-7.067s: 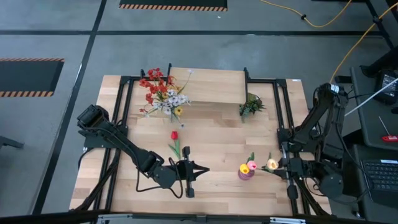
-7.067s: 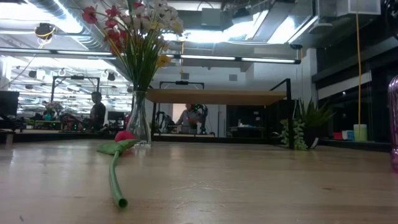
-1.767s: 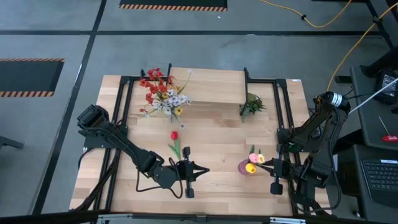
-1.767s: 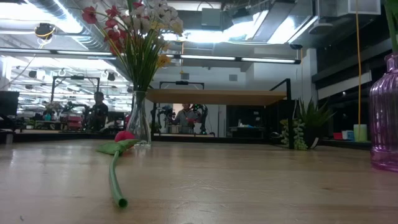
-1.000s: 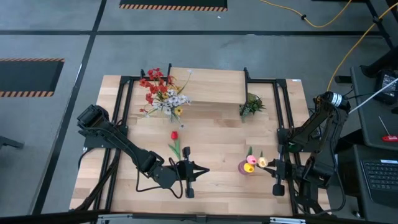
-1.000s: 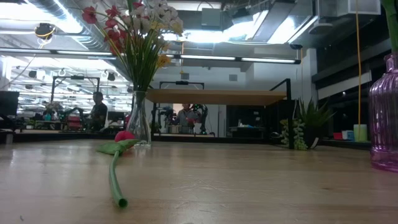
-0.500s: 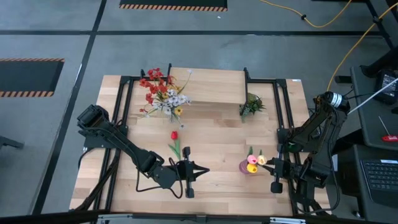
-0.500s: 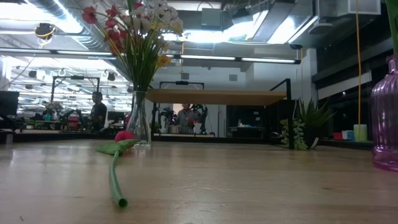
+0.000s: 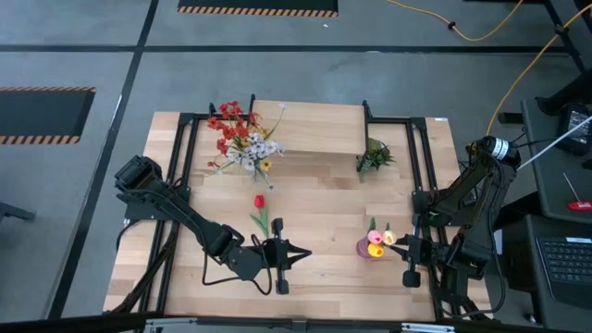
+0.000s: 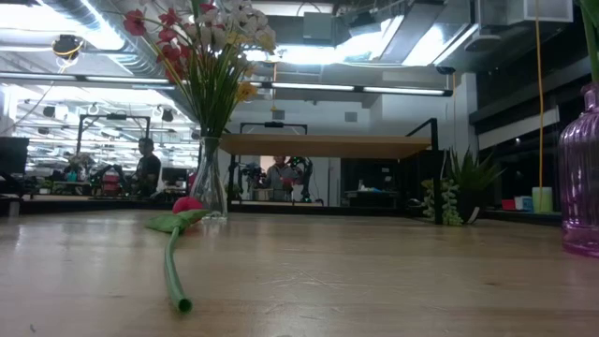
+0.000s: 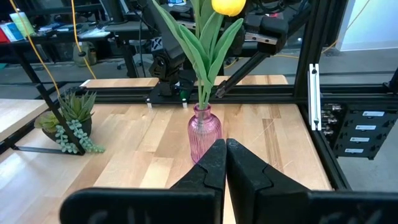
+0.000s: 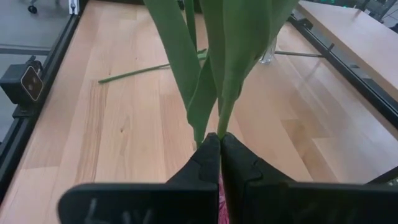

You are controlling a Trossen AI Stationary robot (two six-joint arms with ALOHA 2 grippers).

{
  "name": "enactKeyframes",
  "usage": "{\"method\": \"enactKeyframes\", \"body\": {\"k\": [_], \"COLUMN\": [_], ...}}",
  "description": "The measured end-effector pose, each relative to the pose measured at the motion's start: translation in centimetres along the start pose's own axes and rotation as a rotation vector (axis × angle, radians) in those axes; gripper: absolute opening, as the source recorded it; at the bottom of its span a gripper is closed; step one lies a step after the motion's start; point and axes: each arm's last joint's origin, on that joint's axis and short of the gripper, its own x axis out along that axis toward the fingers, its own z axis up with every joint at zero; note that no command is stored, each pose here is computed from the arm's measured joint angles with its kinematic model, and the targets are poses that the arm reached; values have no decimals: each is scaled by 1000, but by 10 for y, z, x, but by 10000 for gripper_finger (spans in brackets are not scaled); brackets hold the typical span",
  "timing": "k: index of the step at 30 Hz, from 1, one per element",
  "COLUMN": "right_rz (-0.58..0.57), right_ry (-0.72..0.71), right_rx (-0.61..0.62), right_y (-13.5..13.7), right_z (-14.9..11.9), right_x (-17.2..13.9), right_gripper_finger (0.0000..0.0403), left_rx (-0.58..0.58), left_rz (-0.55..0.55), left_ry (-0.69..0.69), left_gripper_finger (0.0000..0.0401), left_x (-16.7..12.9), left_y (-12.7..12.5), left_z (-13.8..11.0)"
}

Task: Pick and place flowers into a vace then onto a shelf
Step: Put the white flower into the purple vase

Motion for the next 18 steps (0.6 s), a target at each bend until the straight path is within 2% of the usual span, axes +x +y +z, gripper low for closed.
{"method": "enactKeyframes", "body": {"k": [6, 12, 18], "right_rz": [-4, -40, -42], "right_ry": [-5, 4, 4], "right_rx": [21, 49, 54], "right_y": [0, -6, -6], "right_z": [-2, -18, -18], "right_x": [1, 10, 11], "right_gripper_finger": [2, 2, 3], "left_rx": [0, 0, 1], "left_rz": [0, 0, 0], "left_ry": [0, 0, 1], "left_gripper_finger": [8, 6, 6], "left_x": [0, 0, 0], "left_y": [0, 0, 0], "left_z": [0, 0, 0]}}
